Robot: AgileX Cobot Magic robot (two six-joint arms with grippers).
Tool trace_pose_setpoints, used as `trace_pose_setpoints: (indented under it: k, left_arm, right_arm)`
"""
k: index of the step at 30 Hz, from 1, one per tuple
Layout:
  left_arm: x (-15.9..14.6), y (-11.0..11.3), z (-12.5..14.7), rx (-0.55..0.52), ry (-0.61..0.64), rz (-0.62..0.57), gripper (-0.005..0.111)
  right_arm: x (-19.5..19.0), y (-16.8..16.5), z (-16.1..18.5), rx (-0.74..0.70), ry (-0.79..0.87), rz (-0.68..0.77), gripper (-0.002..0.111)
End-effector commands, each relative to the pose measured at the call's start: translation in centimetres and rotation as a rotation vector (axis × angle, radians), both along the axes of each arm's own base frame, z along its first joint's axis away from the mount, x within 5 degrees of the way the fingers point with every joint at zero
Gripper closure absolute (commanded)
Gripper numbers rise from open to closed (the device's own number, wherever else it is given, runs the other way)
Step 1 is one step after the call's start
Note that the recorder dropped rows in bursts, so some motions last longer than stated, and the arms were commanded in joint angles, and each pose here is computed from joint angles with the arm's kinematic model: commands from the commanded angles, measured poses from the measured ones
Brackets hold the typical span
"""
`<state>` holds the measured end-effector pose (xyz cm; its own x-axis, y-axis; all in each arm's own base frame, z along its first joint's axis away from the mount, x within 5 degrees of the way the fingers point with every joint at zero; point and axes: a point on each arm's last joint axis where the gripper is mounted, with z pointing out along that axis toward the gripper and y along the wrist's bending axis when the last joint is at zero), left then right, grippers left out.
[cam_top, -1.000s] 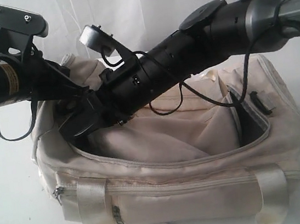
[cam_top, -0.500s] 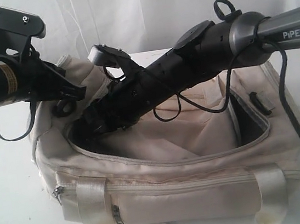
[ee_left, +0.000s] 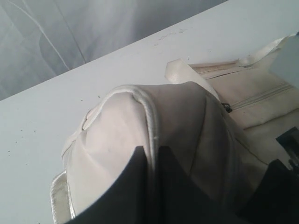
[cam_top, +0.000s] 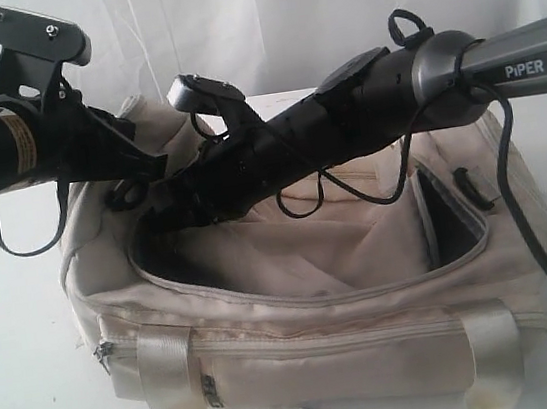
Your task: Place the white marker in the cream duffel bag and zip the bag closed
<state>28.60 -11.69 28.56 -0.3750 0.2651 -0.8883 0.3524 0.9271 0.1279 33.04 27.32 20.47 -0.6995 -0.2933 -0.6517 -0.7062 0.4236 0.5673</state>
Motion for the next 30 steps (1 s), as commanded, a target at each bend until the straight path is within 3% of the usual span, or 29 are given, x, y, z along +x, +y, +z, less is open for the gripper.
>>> trace_pose_setpoints:
  k: [1, 7, 11, 17, 22, 25, 27, 28, 30]
  left_arm:
    - [-0.1, -0.1, 0.9, -0.020, -0.029, -0.013, 0.107]
    - [-0.1, 0.0, 0.9, -0.018, -0.029, -0.011, 0.107]
    - [-0.1, 0.0, 0.9, -0.017, -0.028, -0.008, 0.107]
    - [-0.1, 0.0, 0.9, -0.012, -0.029, -0.006, 0.107]
    - [-0.1, -0.1, 0.9, -0.024, -0.030, -0.018, 0.107]
    - [-0.3, -0.2, 1.3, -0.055, -0.033, -0.019, 0.095]
    - [-0.4, -0.1, 1.5, -0.057, -0.042, -0.016, 0.079]
    - [-0.6, 0.3, 1.8, -0.059, -0.043, 0.015, 0.064]
    - [-0.7, 0.6, 2.0, -0.072, -0.043, 0.045, 0.052]
  right_arm:
    - [0.4, -0.4, 0.3, 0.005, -0.017, -0.016, 0.093]
    - [1.0, -1.4, 0.3, 0.003, -0.014, -0.032, 0.101]
    - [0.0, -1.2, 0.6, 0.047, 0.042, 0.071, 0.108]
    - [-1.5, -1.1, 1.1, 0.098, 0.112, 0.218, 0.108]
    - [-1.3, -1.2, 1.0, 0.090, 0.105, 0.207, 0.108]
    - [-1.3, -1.2, 1.0, 0.089, 0.104, 0.206, 0.108]
    - [-1.3, -1.2, 1.0, 0.090, 0.105, 0.207, 0.108]
    - [-1.3, -1.2, 1.0, 0.090, 0.105, 0.207, 0.108]
    - [-1.3, -1.2, 1.0, 0.090, 0.105, 0.207, 0.108]
